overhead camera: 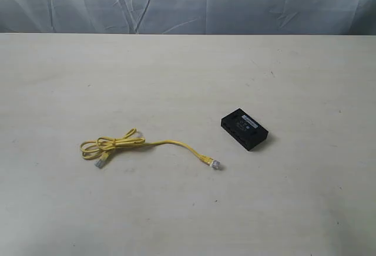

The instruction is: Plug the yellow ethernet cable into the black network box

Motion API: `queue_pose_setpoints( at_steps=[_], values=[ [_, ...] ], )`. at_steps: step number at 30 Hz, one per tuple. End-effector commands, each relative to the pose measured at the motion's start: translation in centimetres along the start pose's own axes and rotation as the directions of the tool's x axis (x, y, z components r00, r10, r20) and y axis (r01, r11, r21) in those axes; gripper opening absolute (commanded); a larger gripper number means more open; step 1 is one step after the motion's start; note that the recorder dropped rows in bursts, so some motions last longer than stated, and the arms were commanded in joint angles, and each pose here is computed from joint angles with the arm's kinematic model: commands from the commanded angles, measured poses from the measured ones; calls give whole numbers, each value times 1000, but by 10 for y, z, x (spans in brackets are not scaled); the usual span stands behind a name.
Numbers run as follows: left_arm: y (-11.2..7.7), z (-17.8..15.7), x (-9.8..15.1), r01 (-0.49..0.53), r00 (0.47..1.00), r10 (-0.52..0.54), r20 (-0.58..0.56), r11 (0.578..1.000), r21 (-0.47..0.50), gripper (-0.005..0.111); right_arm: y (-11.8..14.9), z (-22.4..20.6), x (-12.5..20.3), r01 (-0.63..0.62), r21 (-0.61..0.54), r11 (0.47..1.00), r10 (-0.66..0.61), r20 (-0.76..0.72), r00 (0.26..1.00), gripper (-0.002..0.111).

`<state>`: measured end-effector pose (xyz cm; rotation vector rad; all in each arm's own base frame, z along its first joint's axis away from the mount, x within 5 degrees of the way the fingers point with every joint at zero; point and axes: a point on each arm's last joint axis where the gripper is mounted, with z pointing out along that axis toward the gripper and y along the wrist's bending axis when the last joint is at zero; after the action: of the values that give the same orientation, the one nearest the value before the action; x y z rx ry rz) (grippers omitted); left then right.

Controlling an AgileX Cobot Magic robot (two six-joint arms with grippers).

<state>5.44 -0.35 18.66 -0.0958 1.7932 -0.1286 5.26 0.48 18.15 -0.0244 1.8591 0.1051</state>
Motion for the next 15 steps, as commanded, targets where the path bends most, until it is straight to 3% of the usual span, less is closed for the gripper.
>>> queue_pose_setpoints(
  at_steps=[1,15],
  values=[
    [0,0,1,-2,1000,2,11,1000,-2,0,0,0,0,-3,5,1000,3,13,1000,-1],
    [0,0,1,-2,1000,2,11,1000,-2,0,0,0,0,-1,6,1000,1,9,1000,-1]
  ],
)
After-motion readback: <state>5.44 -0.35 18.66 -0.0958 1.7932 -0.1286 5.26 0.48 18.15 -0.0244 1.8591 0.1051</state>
